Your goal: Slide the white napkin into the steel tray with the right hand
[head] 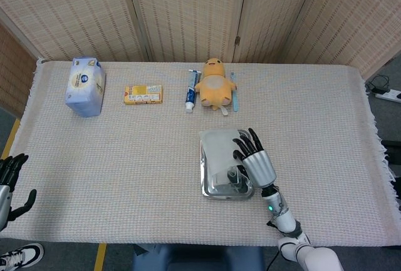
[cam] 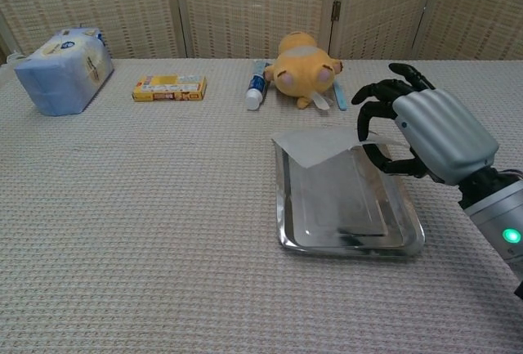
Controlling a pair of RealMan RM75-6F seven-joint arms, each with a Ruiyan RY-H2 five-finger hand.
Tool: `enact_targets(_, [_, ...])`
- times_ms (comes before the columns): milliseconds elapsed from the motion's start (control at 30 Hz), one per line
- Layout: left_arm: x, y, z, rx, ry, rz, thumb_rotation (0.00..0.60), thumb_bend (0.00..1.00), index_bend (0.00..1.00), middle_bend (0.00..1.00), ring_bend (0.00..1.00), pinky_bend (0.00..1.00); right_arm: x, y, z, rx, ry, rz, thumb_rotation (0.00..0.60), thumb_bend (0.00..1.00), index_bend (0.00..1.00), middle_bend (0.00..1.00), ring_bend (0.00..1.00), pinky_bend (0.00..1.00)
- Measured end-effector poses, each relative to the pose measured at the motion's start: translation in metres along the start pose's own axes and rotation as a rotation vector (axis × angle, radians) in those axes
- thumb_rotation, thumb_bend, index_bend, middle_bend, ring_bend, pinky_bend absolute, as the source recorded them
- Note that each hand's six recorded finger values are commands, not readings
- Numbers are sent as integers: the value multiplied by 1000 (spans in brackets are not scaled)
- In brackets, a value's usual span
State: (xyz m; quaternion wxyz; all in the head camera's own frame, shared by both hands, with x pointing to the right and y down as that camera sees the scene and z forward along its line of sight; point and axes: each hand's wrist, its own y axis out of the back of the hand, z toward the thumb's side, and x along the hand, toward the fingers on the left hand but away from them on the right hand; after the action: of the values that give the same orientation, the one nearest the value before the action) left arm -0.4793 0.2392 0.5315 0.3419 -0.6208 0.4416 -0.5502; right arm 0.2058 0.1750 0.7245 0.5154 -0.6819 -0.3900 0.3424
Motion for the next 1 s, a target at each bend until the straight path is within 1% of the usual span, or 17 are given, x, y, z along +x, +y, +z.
enact_targets(300, [-2,1,3,-12,-10,-2,600,494,45,98,0,39,21,-10,12,10,51,52,600,584,666,298,214,0])
enact_targets(500, [-4,2,7,-19,-25,3,600,494,41,97,0,40,33,-16,18,24,65,81,600,584,667,299,213,0])
enact_targets(667, [-5,4,5,-26,-24,6,600,494,41,97,0,40,41,-15,21,25,46,69,600,584,670,300,213,0])
enact_targets(833, [-5,6,6,-36,-32,6,600,494,42,98,0,40,50,-13,17,40,10,62,600,583,670,300,214,0])
enact_targets(1000, [-7,6,8,-45,-43,4,600,494,43,98,0,40,58,-12,10,82,-27,62,600,583,675,302,214,0])
